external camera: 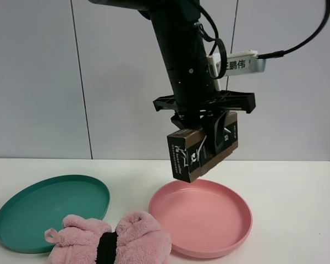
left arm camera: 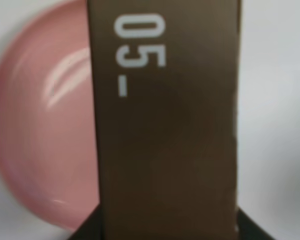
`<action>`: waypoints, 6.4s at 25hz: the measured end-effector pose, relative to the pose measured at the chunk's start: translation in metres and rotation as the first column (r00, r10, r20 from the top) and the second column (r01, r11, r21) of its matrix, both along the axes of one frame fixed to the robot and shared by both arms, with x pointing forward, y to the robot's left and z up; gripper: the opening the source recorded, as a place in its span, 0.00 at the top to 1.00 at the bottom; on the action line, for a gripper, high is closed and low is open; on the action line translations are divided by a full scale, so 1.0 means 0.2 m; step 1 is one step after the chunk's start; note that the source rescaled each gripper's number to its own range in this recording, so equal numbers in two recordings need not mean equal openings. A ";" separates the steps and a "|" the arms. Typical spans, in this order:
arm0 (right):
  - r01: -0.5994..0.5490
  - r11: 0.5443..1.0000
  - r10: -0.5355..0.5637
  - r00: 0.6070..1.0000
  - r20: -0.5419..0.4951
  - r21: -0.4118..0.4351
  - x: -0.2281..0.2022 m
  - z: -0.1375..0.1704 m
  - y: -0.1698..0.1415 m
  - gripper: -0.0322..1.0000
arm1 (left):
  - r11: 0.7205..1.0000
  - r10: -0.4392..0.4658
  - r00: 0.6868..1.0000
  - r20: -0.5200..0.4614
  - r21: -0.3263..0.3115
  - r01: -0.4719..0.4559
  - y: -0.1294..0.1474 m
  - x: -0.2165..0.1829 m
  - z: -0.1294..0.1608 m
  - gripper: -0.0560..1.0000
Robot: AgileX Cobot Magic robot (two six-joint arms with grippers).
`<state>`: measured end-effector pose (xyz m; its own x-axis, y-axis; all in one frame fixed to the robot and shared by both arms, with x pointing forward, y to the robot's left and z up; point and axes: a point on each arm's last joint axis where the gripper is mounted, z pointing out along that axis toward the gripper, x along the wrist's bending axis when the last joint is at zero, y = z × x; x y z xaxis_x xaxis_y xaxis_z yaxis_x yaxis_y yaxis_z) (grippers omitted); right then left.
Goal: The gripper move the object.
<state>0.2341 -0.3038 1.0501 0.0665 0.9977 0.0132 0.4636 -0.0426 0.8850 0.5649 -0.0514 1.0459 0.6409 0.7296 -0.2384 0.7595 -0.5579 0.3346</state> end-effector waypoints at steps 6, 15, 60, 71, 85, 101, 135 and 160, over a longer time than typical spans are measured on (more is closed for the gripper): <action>0.000 1.000 0.000 1.000 0.000 0.000 0.00 0.00 0.00 0.00 | 0.997 -0.046 0.997 0.059 0.059 0.042 -0.05 -0.05 -0.01 0.94; 0.000 1.000 0.000 1.000 0.000 0.000 0.00 0.00 0.00 0.00 | 0.999 -0.001 0.991 0.131 -0.031 0.005 -0.10 0.00 -0.04 0.94; 0.000 1.000 0.000 1.000 0.000 0.000 0.00 0.00 0.00 0.00 | 0.993 -0.001 1.000 0.023 0.114 -0.001 -0.06 0.22 -0.63 0.85; 0.000 1.000 0.000 1.000 0.000 0.000 0.00 0.00 0.00 0.00 | 0.996 0.019 0.999 0.049 0.085 -0.023 -0.07 0.23 -0.62 0.02; 0.000 1.000 0.000 1.000 0.000 0.000 0.00 0.00 0.00 0.00 | 0.994 0.013 1.000 0.019 0.112 -0.015 -0.06 0.22 -0.63 0.01; 0.000 1.000 0.000 1.000 0.000 0.000 0.00 0.00 0.00 0.00 | 0.993 0.022 0.999 0.035 0.118 -0.026 -0.02 0.24 -0.57 0.01; 0.000 1.000 0.000 1.000 0.000 0.000 0.00 0.00 0.00 0.00 | 0.987 0.147 0.959 0.242 0.023 -0.157 0.41 0.38 0.21 0.00; 0.000 1.000 0.000 1.000 0.000 0.000 0.00 0.00 0.00 0.00 | 0.903 0.369 0.859 0.356 0.084 -0.422 1.21 0.59 0.40 0.00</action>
